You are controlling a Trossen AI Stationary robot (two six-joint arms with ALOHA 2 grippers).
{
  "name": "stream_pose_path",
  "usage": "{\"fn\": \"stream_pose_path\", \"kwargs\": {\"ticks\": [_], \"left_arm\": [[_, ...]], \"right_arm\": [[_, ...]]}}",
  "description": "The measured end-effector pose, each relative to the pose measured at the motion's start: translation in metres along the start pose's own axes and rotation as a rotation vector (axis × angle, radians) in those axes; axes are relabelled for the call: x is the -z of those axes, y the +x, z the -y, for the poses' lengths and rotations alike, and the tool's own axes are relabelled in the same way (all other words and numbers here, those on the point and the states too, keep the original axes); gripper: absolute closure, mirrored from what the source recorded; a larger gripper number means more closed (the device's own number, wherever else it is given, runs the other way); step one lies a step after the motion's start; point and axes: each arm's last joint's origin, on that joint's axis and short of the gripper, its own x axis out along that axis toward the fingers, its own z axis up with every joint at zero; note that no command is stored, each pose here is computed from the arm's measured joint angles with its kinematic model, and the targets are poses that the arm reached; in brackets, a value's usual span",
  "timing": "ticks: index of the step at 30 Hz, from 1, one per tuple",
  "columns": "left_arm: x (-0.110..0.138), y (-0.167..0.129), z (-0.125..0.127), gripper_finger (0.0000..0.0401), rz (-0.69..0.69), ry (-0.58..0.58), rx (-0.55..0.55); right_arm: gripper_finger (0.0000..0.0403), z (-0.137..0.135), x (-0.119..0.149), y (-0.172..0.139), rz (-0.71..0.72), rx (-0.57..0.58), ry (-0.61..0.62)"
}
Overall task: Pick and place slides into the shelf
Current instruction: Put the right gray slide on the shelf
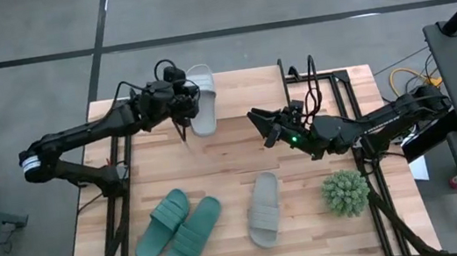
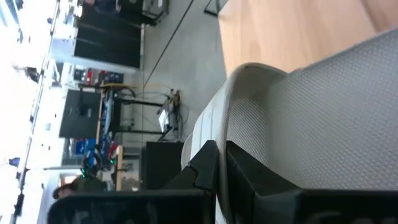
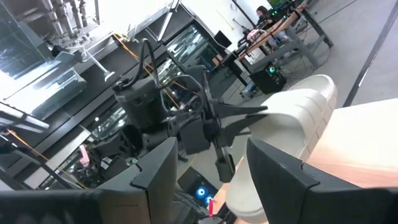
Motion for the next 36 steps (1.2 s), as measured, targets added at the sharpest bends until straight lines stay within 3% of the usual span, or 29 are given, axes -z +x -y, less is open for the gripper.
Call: {"fn": "stream_pose_path", "kwargs": {"ticks": [13, 20, 31, 36], "left_arm": [[0.024, 0.006, -0.011, 0.0401, -0.011, -0.038, 0.003], [0.032, 0.007, -0.007, 0.0401, -0.045, 0.058, 0.015], [0.045, 0.010, -0.001, 0.0401, -0.071, 0.051, 0.021], [0.050, 0.011, -0.003, 0.0401, -0.085, 0.105, 0.020]], "right_arm": [[0.0218, 0.000, 0.000, 0.000, 0.000, 0.000, 0.000], [0.0218, 0.001, 0.000, 0.001, 0.007, 0.009, -0.004], [0.0218, 0.002, -0.001, 0.001, 0.024, 0.034, -0.010], [0.0218, 0.002, -0.001, 0.001, 0.030, 0.042, -0.011]]}}
